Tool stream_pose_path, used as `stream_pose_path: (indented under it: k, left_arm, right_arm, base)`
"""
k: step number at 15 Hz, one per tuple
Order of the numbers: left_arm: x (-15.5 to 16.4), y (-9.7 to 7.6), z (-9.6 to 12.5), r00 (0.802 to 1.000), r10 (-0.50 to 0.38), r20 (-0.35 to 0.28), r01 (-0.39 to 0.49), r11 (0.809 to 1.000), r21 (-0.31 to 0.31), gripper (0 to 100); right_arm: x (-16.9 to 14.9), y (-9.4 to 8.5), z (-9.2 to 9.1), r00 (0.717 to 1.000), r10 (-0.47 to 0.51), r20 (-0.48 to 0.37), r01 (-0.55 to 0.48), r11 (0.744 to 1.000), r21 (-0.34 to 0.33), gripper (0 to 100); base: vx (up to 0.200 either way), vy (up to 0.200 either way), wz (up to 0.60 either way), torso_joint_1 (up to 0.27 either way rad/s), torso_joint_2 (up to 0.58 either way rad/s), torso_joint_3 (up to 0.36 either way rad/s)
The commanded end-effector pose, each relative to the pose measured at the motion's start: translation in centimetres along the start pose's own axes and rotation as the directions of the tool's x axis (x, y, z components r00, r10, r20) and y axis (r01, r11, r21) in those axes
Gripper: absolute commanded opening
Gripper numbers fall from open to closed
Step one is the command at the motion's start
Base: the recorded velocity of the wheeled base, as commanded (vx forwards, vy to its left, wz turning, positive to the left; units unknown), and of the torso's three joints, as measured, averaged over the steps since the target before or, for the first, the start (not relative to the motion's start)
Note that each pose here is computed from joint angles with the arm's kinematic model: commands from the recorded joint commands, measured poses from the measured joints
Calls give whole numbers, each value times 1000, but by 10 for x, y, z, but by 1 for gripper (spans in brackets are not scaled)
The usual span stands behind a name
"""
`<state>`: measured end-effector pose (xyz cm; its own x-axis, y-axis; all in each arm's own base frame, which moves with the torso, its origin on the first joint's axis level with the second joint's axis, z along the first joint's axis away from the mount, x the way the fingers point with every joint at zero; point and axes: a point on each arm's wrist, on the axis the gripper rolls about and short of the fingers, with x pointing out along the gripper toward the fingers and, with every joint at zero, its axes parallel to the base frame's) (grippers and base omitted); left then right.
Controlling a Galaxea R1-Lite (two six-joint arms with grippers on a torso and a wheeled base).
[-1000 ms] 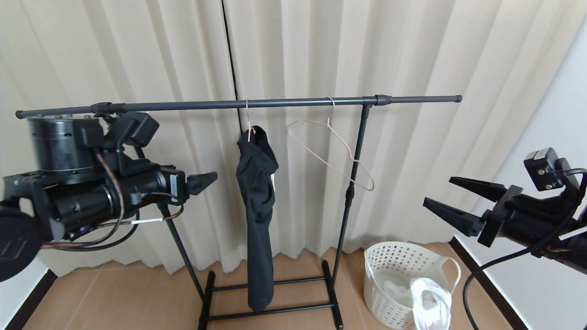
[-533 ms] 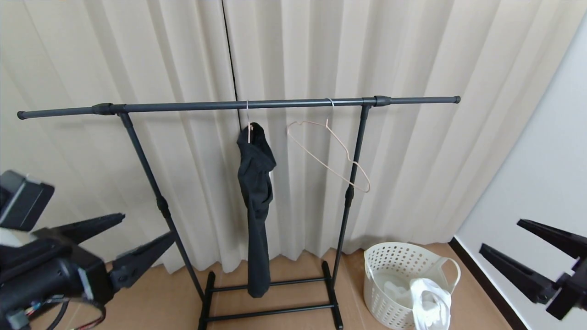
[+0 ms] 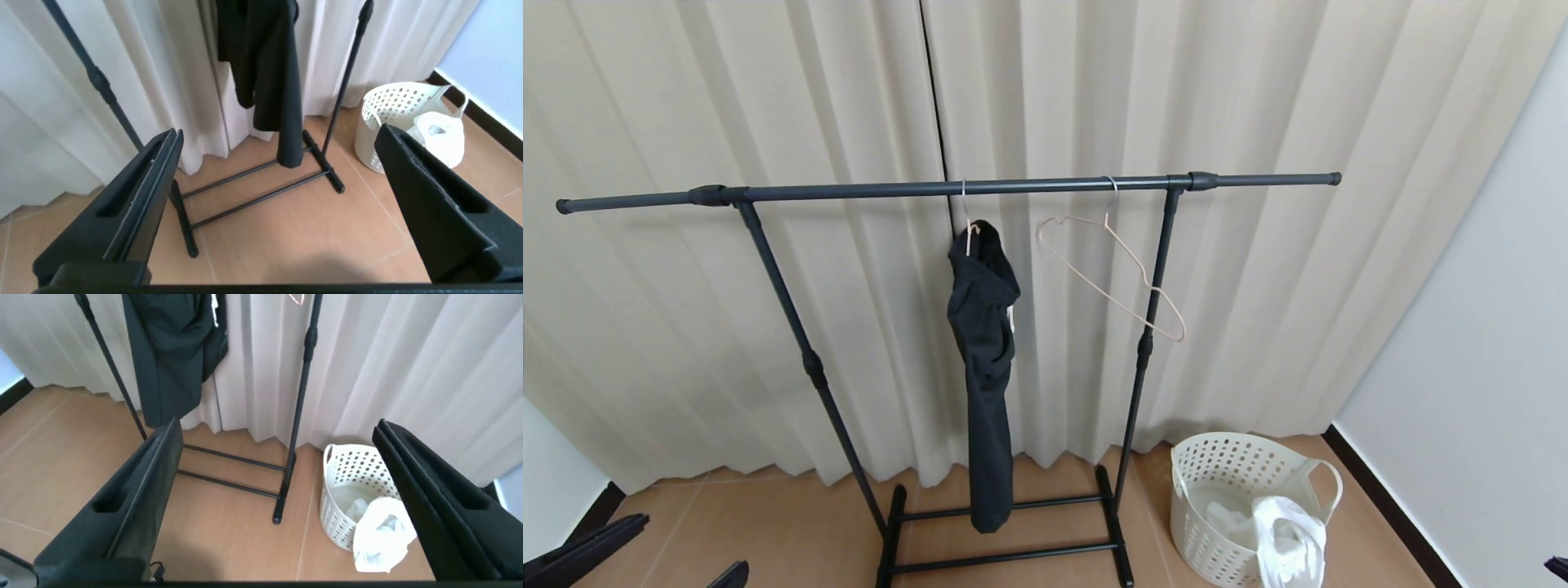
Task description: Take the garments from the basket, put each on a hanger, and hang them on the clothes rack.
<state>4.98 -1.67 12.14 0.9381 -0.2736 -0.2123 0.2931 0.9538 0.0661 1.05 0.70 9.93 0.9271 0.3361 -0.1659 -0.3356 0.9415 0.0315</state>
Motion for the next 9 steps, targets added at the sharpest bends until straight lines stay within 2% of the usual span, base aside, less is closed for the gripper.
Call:
stream_pose_path:
  k: [1,4,6,8,9]
  left_arm:
    - [-16,1,-13,999,8,36,-8,1000,1,100]
    - [-27,1,-27,999,42,1,-42,999,-3,100]
    - [-34,2,-29,996,75,45,-75,997,-14,100]
    - [-38,2,-33,993,107,46,-106,994,-21,100]
    - [-43,1,-41,988,150,33,-150,989,10,100]
  right_arm:
    - [-23,7,-21,992,-24,123,29,999,-32,100]
    - [-24,7,-22,990,-40,136,44,999,-30,100]
    - [-25,7,-23,987,-64,150,69,997,-31,100]
    - [-26,8,-24,982,-88,165,94,995,-31,100]
    - [-28,8,-25,974,-119,192,127,991,-31,100]
  base:
    - [0,0,0,0,0,0]
    - [0,0,0,0,0,0]
    - [0,0,0,0,0,0]
    - [0,0,0,0,0,0]
    - [0,0,0,0,0,0]
